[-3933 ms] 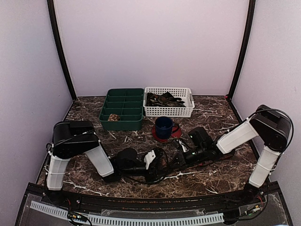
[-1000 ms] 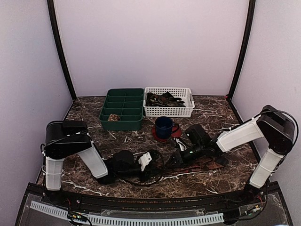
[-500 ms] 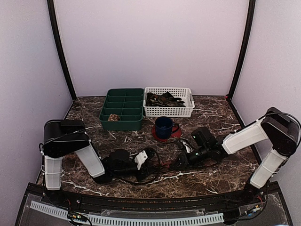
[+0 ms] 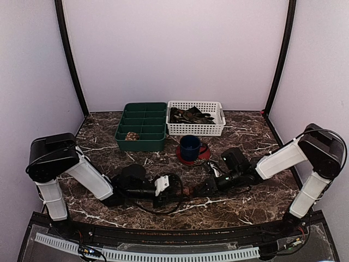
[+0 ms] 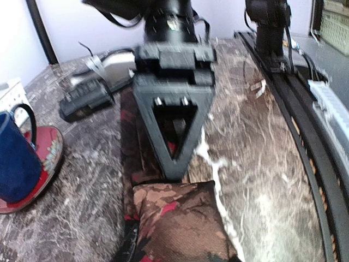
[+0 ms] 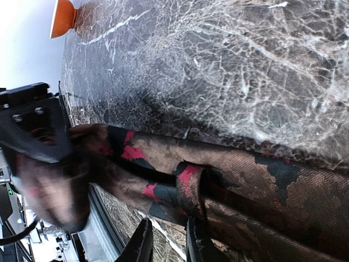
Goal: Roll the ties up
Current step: Roll the tie at the center of the board.
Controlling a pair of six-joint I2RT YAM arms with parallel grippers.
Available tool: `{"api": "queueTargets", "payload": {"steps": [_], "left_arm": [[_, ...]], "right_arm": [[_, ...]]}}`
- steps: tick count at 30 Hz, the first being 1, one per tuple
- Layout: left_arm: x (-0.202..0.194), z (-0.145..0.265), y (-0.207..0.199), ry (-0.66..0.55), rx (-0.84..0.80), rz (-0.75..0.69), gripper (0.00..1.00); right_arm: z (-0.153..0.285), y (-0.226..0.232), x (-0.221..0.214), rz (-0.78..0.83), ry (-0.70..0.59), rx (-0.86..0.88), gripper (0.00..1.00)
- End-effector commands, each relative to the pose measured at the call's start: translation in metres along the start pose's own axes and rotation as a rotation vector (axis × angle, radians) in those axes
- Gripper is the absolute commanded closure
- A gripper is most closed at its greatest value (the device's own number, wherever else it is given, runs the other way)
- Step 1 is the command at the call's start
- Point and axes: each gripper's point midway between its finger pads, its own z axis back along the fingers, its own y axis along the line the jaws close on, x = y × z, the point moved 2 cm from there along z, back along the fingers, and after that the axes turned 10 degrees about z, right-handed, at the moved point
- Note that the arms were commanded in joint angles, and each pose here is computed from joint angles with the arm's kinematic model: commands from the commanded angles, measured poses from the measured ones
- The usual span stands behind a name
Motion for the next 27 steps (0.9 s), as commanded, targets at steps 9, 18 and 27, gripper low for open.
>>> {"api": "queueTargets", "payload": {"steps": [9, 18, 27], "left_arm": [[-0.079, 0.006, 0.002, 0.355, 0.004, 0.042, 0.79], [-0.090, 0.004, 0.004, 0.388, 0.022, 0.084, 0.78], [-0.089, 0.006, 0.010, 0.350, 0.055, 0.094, 0.78]], "right_arm": [[0.004, 0.003, 0.004, -0.002, 0.000, -0.038, 0.73], [-0.001, 0.047, 0.035, 0.085, -0.006, 0.038, 0.58], [-0.006, -0.017, 0.031, 0.066, 0.041, -0.158, 0.64]]}}
